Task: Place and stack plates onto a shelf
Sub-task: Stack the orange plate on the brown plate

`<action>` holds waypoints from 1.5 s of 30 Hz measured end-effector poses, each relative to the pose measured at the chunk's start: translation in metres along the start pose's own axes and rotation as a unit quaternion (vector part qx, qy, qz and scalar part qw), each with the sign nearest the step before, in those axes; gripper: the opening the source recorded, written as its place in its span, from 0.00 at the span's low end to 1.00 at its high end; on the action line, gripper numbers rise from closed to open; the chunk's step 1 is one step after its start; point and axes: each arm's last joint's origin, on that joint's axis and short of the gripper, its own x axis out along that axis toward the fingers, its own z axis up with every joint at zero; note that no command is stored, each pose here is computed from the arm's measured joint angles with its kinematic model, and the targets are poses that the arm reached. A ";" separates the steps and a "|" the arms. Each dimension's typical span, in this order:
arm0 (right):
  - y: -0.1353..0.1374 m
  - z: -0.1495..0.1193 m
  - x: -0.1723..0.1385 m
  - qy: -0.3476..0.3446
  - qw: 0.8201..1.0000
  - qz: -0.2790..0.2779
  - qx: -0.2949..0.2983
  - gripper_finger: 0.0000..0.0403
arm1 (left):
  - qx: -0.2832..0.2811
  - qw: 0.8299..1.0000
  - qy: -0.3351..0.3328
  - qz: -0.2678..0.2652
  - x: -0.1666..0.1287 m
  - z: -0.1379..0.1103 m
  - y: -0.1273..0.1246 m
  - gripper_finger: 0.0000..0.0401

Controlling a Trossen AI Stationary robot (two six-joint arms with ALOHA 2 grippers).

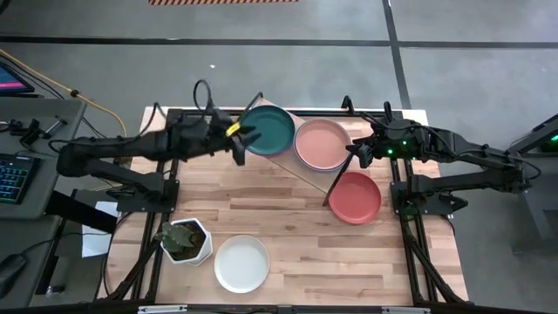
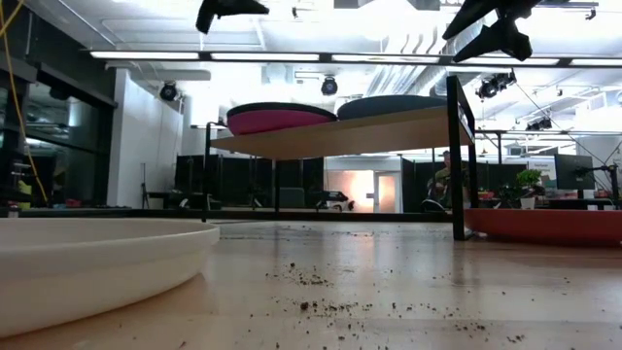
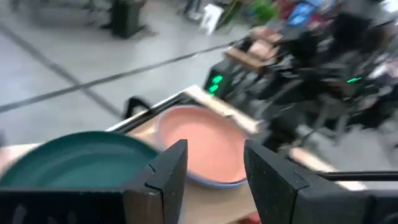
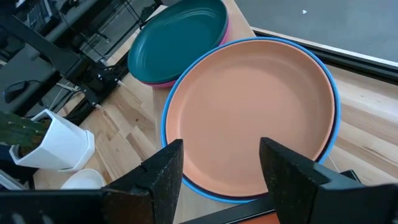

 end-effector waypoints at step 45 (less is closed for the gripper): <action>0.062 -0.179 0.057 0.415 0.849 -0.046 -0.324 0.48 | -0.087 0.990 -0.062 -0.089 -0.019 -0.057 0.001 0.37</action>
